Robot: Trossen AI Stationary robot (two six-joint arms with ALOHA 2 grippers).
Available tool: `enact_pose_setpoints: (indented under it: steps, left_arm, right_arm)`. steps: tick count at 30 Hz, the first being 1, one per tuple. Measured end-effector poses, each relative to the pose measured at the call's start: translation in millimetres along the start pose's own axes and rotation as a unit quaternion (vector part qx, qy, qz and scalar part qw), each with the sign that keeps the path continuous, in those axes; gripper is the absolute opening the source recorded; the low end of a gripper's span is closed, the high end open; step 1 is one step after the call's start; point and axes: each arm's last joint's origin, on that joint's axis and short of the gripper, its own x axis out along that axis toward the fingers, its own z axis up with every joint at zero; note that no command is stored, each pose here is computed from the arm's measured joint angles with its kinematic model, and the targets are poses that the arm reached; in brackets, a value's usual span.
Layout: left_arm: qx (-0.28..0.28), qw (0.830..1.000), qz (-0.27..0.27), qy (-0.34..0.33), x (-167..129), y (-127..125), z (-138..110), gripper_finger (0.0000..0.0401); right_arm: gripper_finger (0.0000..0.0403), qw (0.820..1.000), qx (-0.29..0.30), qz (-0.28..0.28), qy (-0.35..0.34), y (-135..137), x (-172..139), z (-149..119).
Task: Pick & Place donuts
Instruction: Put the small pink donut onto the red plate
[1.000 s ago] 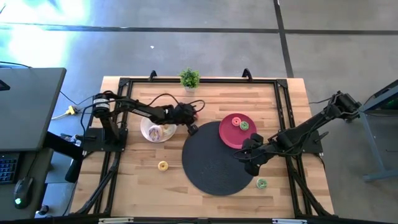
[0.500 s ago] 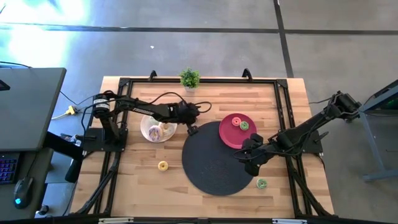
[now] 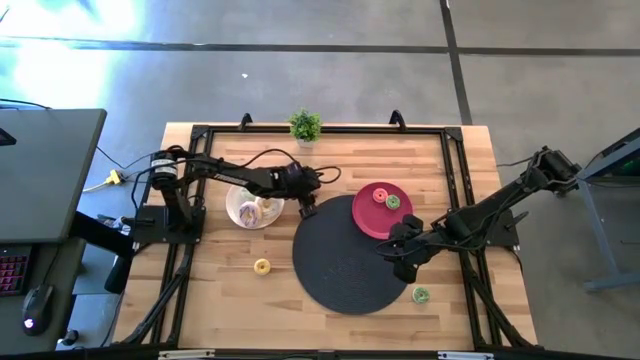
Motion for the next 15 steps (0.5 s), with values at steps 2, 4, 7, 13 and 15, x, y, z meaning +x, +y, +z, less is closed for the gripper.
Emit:
enact_pose_setpoints:
  steps: [2,4,7,13,15]
  left_arm:
    - [0.005,1.000,0.001,0.009,5.1,-1.0,-3.5,0.0201]
    - [0.010,1.000,0.002,0.008,11.0,-2.3,-4.9,0.0198]
    - [0.012,1.000,0.003,0.007,19.7,-4.3,-7.1,0.0186]
    - [-0.008,1.000,0.009,-0.007,22.2,-4.7,-5.6,0.0112]
    - [-0.021,1.000,0.009,-0.012,18.3,-3.7,-3.5,0.0073]
  right_arm:
    - [0.0204,1.000,0.000,0.001,-0.001,0.1,0.0,0.1]
    - [0.0204,1.000,0.000,0.001,-0.001,0.3,-0.1,0.3]
    - [0.0204,1.000,0.001,0.002,-0.003,0.5,-0.1,0.5]
    - [0.0204,1.000,0.003,0.007,-0.007,1.5,-0.1,1.4]
    - [0.0204,1.000,0.003,0.007,-0.007,1.5,-0.1,1.5]
